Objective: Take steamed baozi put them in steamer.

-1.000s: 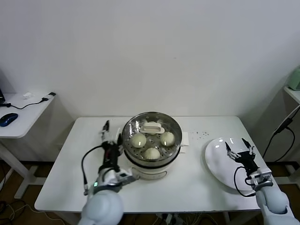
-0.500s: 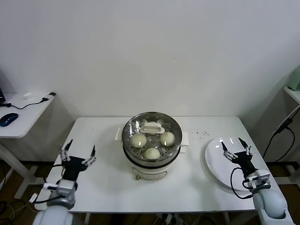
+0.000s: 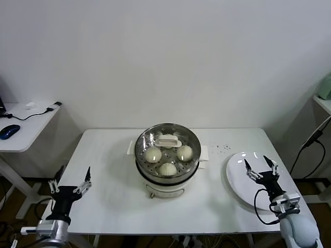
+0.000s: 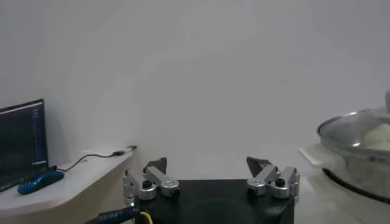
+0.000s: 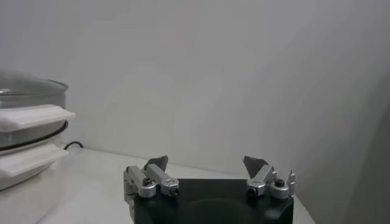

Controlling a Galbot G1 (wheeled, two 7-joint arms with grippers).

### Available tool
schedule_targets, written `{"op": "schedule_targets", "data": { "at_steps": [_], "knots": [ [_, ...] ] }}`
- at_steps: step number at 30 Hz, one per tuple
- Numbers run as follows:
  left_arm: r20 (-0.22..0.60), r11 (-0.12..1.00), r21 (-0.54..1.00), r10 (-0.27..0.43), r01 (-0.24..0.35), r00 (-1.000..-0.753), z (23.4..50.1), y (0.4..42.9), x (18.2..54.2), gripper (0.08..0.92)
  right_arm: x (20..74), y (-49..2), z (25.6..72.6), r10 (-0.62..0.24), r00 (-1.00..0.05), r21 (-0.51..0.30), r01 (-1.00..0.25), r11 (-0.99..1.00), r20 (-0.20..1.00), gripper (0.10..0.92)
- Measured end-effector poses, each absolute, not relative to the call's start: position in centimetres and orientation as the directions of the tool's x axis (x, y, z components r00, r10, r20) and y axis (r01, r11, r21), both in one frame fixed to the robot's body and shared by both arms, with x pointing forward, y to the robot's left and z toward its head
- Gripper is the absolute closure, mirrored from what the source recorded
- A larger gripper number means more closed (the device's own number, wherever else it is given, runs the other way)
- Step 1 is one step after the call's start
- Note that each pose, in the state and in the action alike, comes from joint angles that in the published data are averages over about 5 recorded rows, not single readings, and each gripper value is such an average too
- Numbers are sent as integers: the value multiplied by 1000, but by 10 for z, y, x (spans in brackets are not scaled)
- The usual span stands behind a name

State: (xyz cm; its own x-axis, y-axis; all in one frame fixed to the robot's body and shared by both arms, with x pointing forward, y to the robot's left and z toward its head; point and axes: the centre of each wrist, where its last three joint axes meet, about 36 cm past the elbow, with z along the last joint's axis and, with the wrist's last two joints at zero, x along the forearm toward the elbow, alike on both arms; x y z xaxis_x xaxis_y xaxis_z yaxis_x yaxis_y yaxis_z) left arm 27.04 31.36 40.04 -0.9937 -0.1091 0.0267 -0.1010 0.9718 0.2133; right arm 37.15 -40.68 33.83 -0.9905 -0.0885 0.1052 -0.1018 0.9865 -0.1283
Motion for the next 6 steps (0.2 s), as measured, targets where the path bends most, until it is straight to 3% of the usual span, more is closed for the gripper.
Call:
{"op": "schedule_targets", "data": {
  "at_steps": [6],
  "knots": [
    [17, 975, 196, -109, -104, -994, 399, 312, 265, 177, 366, -409, 338, -79, -991, -120, -92, 989, 110, 200]
  ]
}}
